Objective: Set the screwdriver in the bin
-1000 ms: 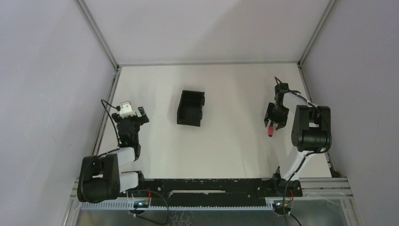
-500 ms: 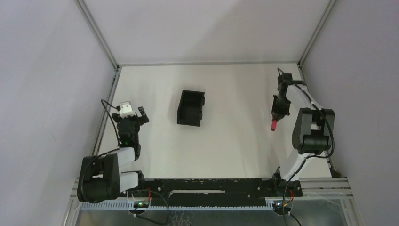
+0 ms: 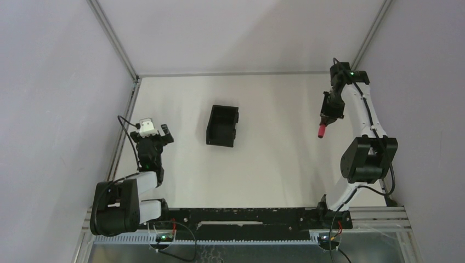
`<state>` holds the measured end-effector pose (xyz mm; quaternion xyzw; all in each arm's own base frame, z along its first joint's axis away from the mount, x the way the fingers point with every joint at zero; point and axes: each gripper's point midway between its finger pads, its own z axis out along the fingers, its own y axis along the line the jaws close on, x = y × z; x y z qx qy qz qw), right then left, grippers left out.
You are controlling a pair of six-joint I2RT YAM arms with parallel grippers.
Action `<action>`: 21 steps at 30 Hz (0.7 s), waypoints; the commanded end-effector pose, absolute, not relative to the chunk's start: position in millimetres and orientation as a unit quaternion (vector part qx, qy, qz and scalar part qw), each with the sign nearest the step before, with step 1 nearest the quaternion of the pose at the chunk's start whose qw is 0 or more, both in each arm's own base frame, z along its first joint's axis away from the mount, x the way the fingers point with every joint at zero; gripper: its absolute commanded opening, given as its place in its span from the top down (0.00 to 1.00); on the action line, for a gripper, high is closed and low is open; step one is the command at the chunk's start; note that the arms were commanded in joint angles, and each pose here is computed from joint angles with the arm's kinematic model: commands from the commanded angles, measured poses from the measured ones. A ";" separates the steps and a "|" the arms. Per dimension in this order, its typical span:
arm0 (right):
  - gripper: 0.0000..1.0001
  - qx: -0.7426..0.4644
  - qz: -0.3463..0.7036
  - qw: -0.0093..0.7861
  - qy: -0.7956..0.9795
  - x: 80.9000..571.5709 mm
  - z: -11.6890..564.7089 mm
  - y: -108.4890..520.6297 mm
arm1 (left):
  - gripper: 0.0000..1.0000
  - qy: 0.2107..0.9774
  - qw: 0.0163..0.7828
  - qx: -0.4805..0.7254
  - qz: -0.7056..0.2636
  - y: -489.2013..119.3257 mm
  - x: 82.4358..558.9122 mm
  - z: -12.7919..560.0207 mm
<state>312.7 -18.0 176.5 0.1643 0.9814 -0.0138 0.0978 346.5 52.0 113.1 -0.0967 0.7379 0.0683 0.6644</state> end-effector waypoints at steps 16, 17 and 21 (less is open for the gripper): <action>1.00 -0.072 0.215 0.207 0.952 372.1 220.6 324.9 | 0.00 0.714 0.690 -0.095 0.074 53.4 358.6 139.1; 1.00 -0.083 0.228 0.216 0.946 373.0 227.2 340.7 | 0.00 0.713 0.691 -0.095 0.074 53.6 358.8 139.7; 1.00 -0.105 0.235 0.248 0.934 383.2 216.7 375.2 | 0.00 0.713 0.691 -0.095 0.074 53.6 358.9 139.7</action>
